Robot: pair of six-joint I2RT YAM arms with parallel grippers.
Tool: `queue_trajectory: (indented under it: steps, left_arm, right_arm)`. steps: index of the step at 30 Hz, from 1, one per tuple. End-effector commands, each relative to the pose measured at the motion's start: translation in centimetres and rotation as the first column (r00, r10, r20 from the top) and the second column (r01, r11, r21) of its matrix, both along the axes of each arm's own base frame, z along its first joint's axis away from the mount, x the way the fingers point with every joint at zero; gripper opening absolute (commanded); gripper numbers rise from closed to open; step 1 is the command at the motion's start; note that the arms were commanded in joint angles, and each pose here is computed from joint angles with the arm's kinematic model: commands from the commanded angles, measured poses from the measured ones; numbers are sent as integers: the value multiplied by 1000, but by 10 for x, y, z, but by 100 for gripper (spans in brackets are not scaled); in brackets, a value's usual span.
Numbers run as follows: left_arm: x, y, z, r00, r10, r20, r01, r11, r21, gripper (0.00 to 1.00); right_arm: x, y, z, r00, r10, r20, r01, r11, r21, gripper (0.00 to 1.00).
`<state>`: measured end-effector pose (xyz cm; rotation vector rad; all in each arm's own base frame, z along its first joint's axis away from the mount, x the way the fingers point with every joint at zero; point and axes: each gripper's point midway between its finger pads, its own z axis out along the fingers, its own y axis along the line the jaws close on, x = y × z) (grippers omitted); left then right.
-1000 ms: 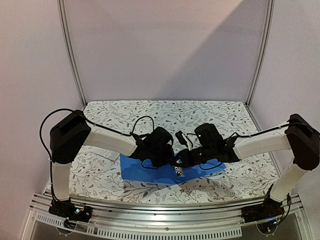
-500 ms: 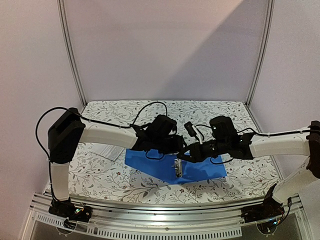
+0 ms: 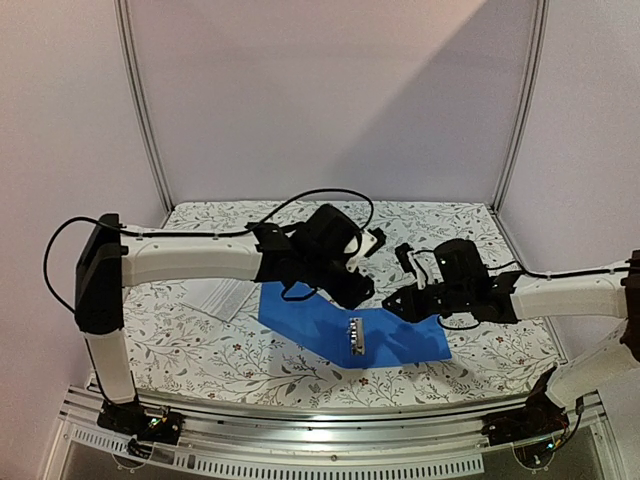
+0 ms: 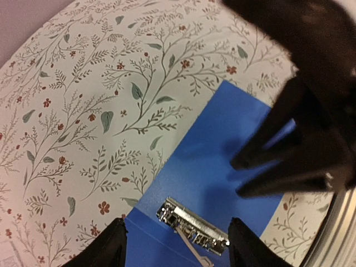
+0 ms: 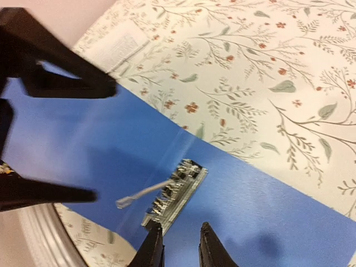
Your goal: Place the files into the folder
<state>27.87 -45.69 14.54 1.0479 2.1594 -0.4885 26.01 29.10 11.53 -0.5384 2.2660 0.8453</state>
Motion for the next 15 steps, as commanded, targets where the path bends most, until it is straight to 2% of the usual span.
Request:
queue_trajectory:
  steps: [1,3,5,11,15]
  left_arm:
    - [-38,9,-29,972,-219,83,175,916,360,63]
    - [-42,15,-41,964,-245,100,173,871,461,63]
    - [-45,18,-51,961,-259,93,177,841,511,64]
    - [-55,18,-70,962,-273,29,217,820,530,61]
    - [-41,24,-82,968,-241,75,152,791,592,59]
  right_arm:
    - [6,-25,-52,990,-113,-79,101,985,-143,16]
    - [2,-23,-56,990,-109,-94,99,989,-108,13]
    - [0,-24,-56,989,-116,-90,109,991,-80,11]
    - [-8,-26,-75,985,-106,-138,91,990,-110,7]
    - [-13,-31,-96,980,-100,-172,70,983,-168,5]
